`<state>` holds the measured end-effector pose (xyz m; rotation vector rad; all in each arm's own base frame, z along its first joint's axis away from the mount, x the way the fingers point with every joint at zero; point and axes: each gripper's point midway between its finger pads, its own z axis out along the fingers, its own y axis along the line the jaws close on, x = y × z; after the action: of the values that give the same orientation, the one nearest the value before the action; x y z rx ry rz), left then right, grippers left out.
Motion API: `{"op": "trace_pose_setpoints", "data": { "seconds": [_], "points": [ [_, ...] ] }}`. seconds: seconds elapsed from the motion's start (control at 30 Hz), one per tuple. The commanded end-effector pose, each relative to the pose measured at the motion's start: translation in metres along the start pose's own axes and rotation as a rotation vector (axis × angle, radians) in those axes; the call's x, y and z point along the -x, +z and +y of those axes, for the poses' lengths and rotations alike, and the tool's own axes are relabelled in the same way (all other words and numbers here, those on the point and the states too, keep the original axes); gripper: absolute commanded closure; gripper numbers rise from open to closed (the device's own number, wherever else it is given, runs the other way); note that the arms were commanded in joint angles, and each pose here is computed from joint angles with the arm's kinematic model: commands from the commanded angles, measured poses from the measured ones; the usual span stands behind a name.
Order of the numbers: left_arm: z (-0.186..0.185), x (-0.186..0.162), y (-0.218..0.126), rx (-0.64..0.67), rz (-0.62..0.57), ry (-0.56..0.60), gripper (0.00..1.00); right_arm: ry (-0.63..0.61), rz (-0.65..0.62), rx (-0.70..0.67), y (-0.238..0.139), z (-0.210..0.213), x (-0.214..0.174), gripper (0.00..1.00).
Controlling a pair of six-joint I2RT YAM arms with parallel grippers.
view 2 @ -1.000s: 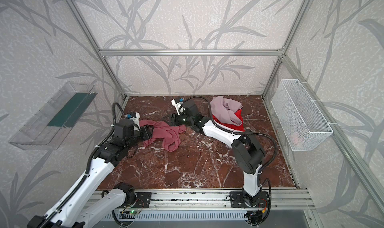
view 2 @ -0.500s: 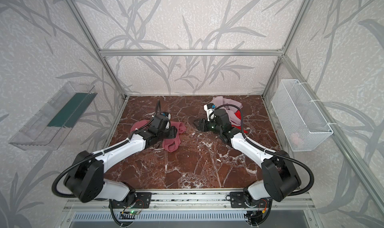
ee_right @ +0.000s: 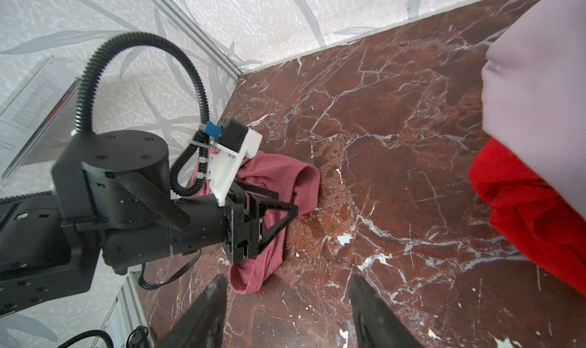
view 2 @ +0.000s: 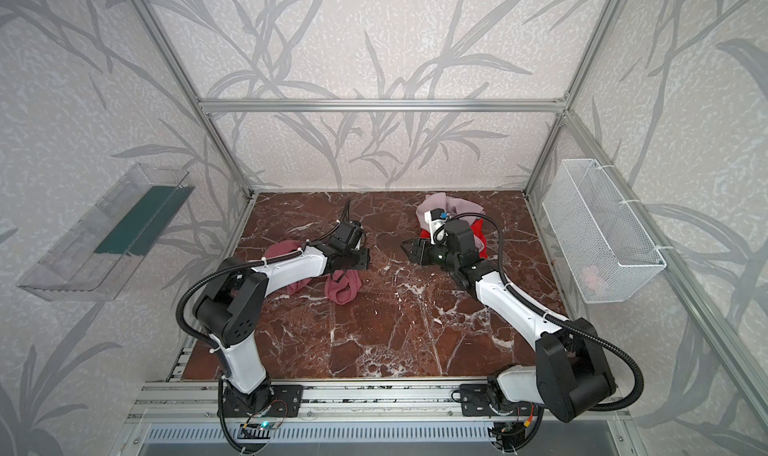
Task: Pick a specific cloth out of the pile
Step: 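Release the pink shirt with the right gripper while the left gripper reaches to it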
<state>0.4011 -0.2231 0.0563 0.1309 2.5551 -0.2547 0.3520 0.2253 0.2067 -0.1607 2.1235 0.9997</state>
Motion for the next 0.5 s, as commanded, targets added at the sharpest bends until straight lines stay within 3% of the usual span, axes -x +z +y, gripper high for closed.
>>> {"op": "trace_pose_setpoints", "data": {
  "seconds": [0.0,0.47],
  "points": [
    [0.002,0.006,-0.001,0.04,-0.012,0.006,0.43,-0.005,0.014,0.024,-0.003,0.002,-0.002,0.38],
    [0.007,-0.003,0.026,0.083,0.037,0.018,0.39,0.014,0.019,0.036,0.0,-0.003,-0.001,0.38]
  ]
}}
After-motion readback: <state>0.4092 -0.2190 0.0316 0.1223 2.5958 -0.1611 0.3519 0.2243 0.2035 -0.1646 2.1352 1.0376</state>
